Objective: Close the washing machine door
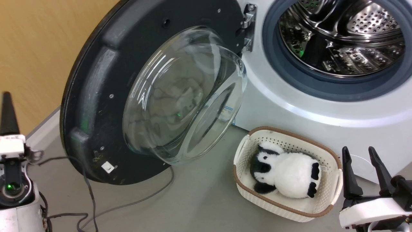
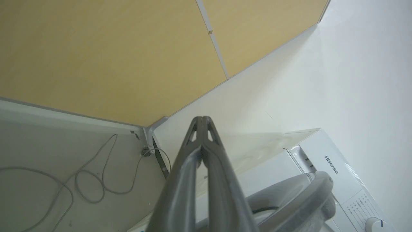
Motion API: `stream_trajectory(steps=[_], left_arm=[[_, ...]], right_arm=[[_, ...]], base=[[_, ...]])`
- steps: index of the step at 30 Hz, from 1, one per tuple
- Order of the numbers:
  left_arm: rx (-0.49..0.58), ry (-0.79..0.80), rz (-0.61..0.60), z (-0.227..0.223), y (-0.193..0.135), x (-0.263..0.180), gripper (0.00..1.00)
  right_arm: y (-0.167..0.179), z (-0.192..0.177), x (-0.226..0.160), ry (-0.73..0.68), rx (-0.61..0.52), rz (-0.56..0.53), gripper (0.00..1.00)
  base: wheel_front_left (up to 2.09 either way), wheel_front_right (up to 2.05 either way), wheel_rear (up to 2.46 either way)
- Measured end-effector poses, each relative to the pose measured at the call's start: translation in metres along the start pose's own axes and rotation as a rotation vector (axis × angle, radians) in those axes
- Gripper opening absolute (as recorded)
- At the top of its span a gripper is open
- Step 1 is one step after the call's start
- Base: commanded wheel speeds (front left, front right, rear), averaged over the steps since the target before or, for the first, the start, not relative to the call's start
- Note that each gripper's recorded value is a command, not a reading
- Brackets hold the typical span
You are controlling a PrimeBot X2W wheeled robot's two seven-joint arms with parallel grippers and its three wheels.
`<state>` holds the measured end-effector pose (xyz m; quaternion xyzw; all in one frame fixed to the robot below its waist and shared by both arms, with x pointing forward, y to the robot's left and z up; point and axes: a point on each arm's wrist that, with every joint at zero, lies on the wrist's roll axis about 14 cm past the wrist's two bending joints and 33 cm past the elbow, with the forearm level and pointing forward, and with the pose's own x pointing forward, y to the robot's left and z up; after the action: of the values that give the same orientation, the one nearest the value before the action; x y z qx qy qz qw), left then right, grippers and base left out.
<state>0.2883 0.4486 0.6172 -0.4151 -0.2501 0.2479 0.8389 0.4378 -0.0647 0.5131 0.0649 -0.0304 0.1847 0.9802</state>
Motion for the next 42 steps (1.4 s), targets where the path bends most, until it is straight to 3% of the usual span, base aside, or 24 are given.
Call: stream_trajectory(steps=[13, 24, 33, 38, 42], left_arm=[[-0.299, 0.218, 0.169, -0.051, 0.054, -0.029, 0.0], [-0.473, 0.38, 0.19, -0.085, 0.06, -0.065, 0.0], [-0.53, 0.615, 0.1, -0.117, 0.034, -0.105, 0.0], [-0.588, 0.821, -0.018, -0.156, -0.01, -0.137, 0.0], [-0.53, 1.026, -0.119, -0.194, -0.047, -0.168, 0.0]], right_arm=[[0.004, -0.006, 0.01, -0.008, 0.03, 0.009, 1.0], [0.005, -0.008, 0.017, -0.025, 0.061, 0.007, 1.0], [0.014, -0.011, 0.023, -0.028, 0.096, 0.027, 1.0], [0.018, -0.008, 0.023, -0.039, 0.106, 0.033, 1.0], [0.009, -0.005, 0.019, -0.047, 0.102, 0.01, 1.0]], base=[[0.0, 0.0, 0.0], [0.0, 0.0, 0.0], [0.0, 0.0, 0.0], [0.0, 0.0, 0.0], [0.0, 0.0, 0.0]])
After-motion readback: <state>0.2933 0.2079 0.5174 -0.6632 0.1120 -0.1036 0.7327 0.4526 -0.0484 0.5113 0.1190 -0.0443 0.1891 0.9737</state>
